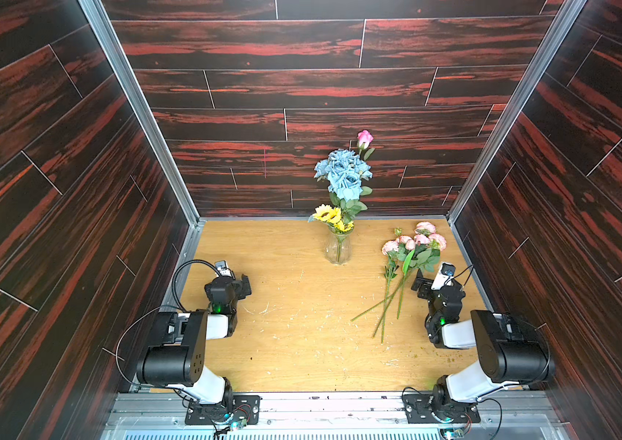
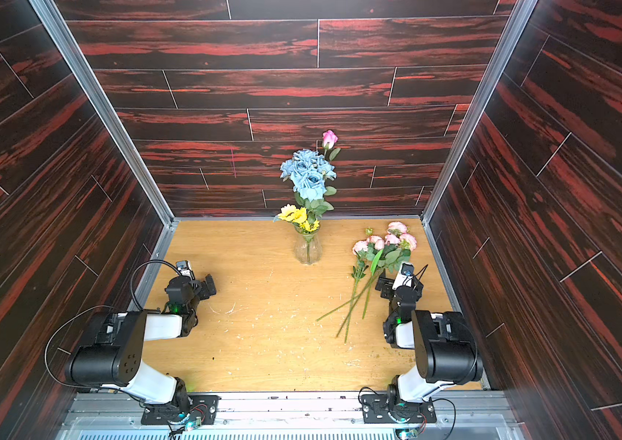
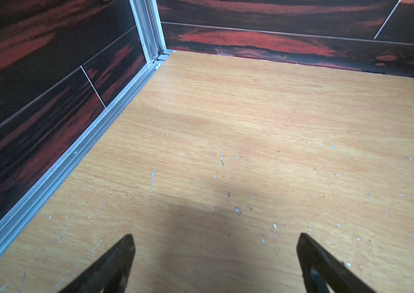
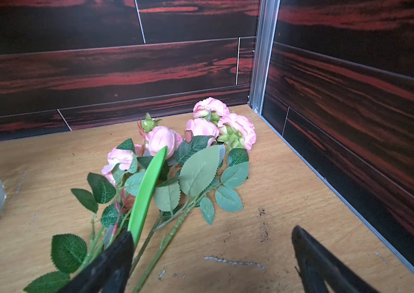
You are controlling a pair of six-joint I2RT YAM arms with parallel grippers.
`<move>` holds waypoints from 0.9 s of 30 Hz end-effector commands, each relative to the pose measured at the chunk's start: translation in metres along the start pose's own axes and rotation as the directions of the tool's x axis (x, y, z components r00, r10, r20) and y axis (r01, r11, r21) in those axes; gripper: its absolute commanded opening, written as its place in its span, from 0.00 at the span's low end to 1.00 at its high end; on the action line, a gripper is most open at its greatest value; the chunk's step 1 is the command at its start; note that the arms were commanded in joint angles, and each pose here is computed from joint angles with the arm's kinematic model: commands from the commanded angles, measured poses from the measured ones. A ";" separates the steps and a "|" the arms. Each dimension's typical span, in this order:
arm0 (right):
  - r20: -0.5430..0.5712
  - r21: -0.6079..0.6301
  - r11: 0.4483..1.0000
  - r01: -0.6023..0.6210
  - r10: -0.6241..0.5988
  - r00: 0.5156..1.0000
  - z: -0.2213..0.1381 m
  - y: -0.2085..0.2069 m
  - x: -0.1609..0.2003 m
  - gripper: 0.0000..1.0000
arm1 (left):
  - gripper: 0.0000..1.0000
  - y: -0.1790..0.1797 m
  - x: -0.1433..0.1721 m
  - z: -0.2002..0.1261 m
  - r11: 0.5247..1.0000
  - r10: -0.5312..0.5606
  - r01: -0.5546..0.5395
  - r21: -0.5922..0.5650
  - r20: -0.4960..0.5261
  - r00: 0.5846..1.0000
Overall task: Pick out pink flowers from the vase
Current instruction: Reset both arms
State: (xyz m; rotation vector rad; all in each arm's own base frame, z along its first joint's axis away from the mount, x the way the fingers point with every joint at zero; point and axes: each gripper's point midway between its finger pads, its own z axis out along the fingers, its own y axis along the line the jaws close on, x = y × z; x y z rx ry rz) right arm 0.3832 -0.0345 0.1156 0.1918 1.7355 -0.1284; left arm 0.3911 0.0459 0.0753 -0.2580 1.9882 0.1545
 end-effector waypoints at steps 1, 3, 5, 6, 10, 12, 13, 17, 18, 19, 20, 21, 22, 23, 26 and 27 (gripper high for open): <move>0.016 -0.004 1.000 -0.010 0.010 1.000 0.001 0.000 -0.004 0.99 | 1.00 -0.001 -0.019 -0.003 1.000 -0.001 0.001 -0.004 0.054 0.999; 0.016 -0.004 1.000 -0.010 0.010 1.000 0.001 0.000 -0.004 0.99 | 1.00 -0.001 -0.019 -0.003 1.000 -0.001 0.002 -0.004 0.054 0.999; 0.015 -0.005 1.000 -0.010 0.010 1.000 0.001 0.001 -0.004 0.99 | 1.00 -0.001 -0.019 -0.002 1.000 -0.001 0.001 -0.004 0.053 0.999; 0.015 -0.004 1.000 -0.010 0.010 1.000 0.001 0.001 -0.004 0.99 | 1.00 -0.001 -0.018 -0.002 1.000 -0.001 0.001 -0.004 0.050 0.999; 0.012 -0.004 1.000 -0.009 0.009 1.000 0.002 0.001 -0.004 0.99 | 1.00 -0.001 -0.018 -0.002 1.000 -0.001 0.001 -0.005 0.051 0.999; 0.009 -0.005 1.000 -0.008 0.008 1.000 0.002 0.001 -0.003 0.99 | 1.00 -0.001 -0.018 -0.002 1.000 -0.001 0.001 -0.004 0.052 0.999; 0.007 -0.004 1.000 -0.009 0.009 1.000 0.003 0.001 -0.003 0.99 | 1.00 -0.001 -0.018 -0.002 1.000 0.000 0.000 -0.004 0.051 0.999; 0.006 -0.007 1.000 -0.009 0.009 1.000 0.003 0.001 -0.003 0.99 | 1.00 -0.001 -0.018 -0.002 1.000 0.000 0.000 -0.004 0.049 0.999; 0.006 -0.007 1.000 -0.009 0.009 1.000 0.003 0.001 -0.003 0.99 | 1.00 -0.001 -0.018 -0.002 1.000 0.000 0.000 -0.004 0.050 0.999; 0.006 -0.006 1.000 -0.009 0.009 1.000 0.003 0.001 -0.003 0.99 | 1.00 -0.001 -0.018 -0.002 1.000 0.000 0.000 -0.004 0.050 0.999; 0.005 -0.007 1.000 -0.009 0.009 1.000 0.003 0.001 -0.003 0.99 | 1.00 -0.001 -0.018 -0.002 1.000 0.000 0.001 -0.004 0.050 0.999; 0.006 -0.006 1.000 -0.009 0.009 1.000 0.003 0.001 -0.003 0.99 | 1.00 -0.001 -0.018 -0.002 1.000 -0.001 0.001 -0.005 0.050 0.999; 0.006 -0.006 1.000 -0.008 0.008 1.000 0.003 0.001 -0.003 0.99 | 1.00 -0.001 -0.018 -0.002 1.000 -0.001 0.001 -0.004 0.050 0.999; 0.006 -0.005 1.000 -0.009 0.009 1.000 0.003 0.001 -0.003 0.99 | 1.00 -0.001 -0.018 -0.002 1.000 -0.001 0.001 -0.004 0.049 0.999; 0.009 -0.007 1.000 -0.010 0.010 1.000 0.003 0.001 -0.004 0.99 | 1.00 -0.001 -0.019 -0.002 1.000 -0.001 0.001 -0.004 0.051 0.999; 0.010 -0.006 1.000 -0.009 0.009 1.000 0.002 0.001 -0.003 0.99 | 1.00 -0.001 -0.018 -0.002 1.000 -0.001 0.001 -0.005 0.051 0.999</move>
